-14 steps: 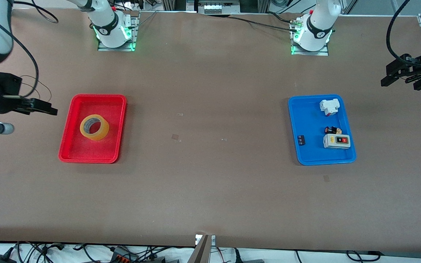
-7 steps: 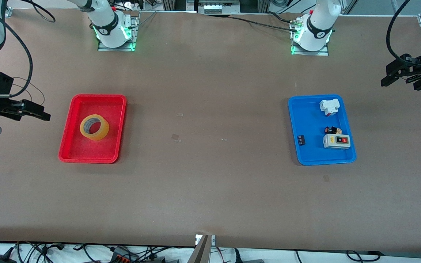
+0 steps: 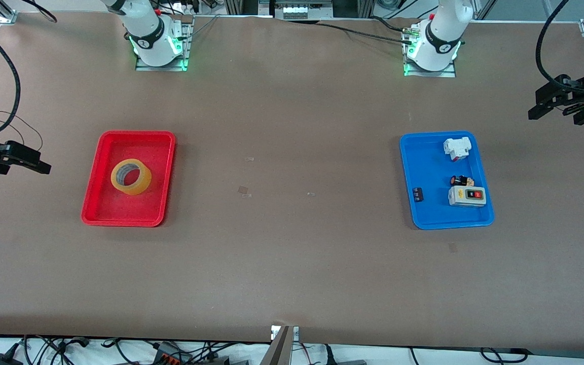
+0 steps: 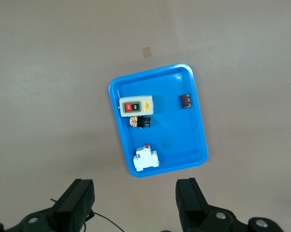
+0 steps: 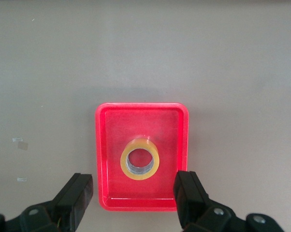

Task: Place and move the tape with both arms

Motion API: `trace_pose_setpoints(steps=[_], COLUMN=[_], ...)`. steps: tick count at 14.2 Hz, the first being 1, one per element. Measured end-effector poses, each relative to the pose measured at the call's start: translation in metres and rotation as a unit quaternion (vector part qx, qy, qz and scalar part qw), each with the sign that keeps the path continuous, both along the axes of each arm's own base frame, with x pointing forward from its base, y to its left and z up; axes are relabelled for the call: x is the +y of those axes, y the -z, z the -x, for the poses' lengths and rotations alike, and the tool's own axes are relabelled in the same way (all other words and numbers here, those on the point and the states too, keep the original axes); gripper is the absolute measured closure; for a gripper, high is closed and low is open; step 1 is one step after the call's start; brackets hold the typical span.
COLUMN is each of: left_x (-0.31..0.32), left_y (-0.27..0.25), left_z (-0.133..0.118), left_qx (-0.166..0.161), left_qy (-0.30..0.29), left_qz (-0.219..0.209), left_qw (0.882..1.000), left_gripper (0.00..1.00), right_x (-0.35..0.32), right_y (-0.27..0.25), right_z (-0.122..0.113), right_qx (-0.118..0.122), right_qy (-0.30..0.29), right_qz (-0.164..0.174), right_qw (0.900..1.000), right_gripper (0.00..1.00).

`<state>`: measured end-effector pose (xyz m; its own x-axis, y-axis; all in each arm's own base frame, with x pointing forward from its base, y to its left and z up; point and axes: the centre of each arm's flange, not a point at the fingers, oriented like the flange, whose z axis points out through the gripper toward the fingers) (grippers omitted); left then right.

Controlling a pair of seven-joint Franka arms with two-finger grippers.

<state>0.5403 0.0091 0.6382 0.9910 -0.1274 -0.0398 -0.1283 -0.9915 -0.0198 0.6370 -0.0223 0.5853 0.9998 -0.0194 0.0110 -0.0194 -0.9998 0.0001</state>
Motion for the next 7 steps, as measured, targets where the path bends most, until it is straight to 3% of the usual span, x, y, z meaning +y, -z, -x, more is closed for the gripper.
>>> trace_pose_setpoints(steps=[3, 7], left_x=[0.000, 0.000], left_y=[0.000, 0.000], left_z=[0.000, 0.000], left_qx=[0.000, 0.000], left_qy=[0.000, 0.000], left_qz=[0.000, 0.000], left_qw=[1.000, 1.000], left_gripper=[0.00, 0.00], right_x=[0.002, 0.003], right_y=[0.012, 0.022], right_z=[0.020, 0.076], right_qx=[-0.015, -0.001], right_qy=[-0.002, -0.003], right_qz=[0.002, 0.003], right_qw=[1.000, 1.000], right_gripper=[0.00, 0.00])
